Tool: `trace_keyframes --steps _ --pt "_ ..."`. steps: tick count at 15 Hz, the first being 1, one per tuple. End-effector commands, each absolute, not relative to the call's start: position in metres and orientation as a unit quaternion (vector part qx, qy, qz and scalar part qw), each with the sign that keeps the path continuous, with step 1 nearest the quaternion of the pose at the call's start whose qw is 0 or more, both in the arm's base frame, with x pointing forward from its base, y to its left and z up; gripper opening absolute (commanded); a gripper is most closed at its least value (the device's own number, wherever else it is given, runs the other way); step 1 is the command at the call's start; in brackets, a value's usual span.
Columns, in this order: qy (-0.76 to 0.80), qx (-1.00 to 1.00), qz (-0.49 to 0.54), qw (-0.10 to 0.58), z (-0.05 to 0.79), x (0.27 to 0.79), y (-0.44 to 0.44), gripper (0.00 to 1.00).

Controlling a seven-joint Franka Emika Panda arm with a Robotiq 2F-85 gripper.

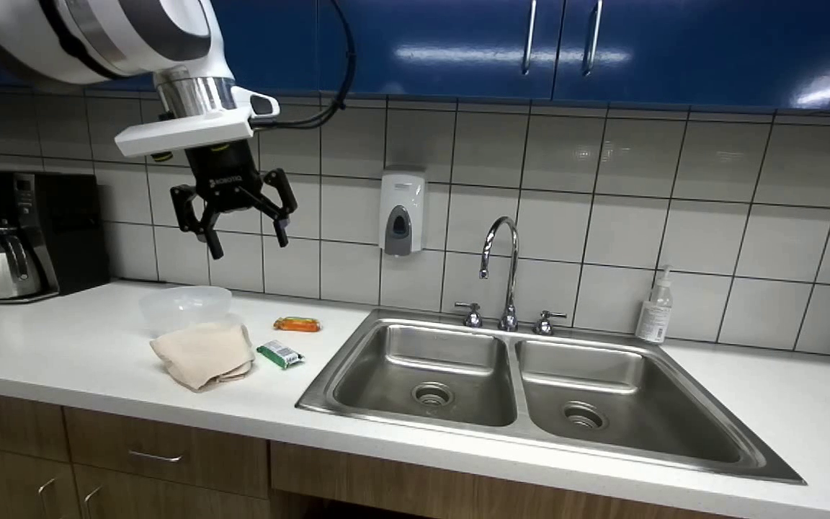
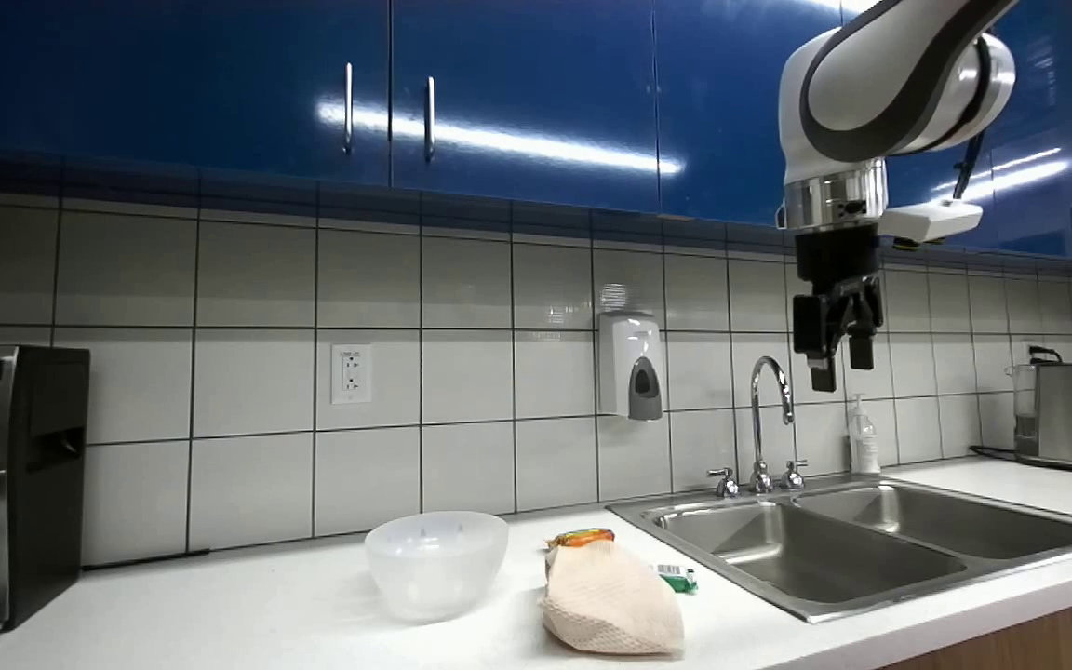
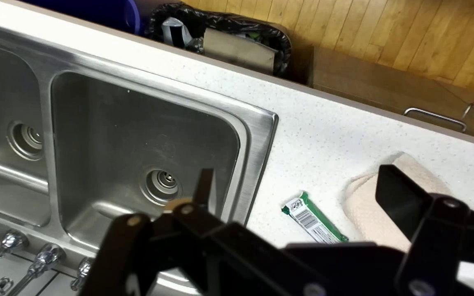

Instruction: Put the towel in the clear bowl.

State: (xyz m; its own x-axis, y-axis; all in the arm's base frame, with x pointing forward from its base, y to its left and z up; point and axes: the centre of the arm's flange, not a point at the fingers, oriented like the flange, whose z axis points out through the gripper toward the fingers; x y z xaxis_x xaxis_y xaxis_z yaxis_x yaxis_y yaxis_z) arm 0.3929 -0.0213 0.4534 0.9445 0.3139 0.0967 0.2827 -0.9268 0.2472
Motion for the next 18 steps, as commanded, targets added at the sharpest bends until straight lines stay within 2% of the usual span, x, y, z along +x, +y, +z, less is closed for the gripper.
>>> trace_keyframes --steps 1,18 --pt "0.187 0.972 0.067 0.123 0.433 0.420 -0.013 1.00" --pt "0.299 0.947 0.044 0.107 0.372 0.500 0.051 1.00"
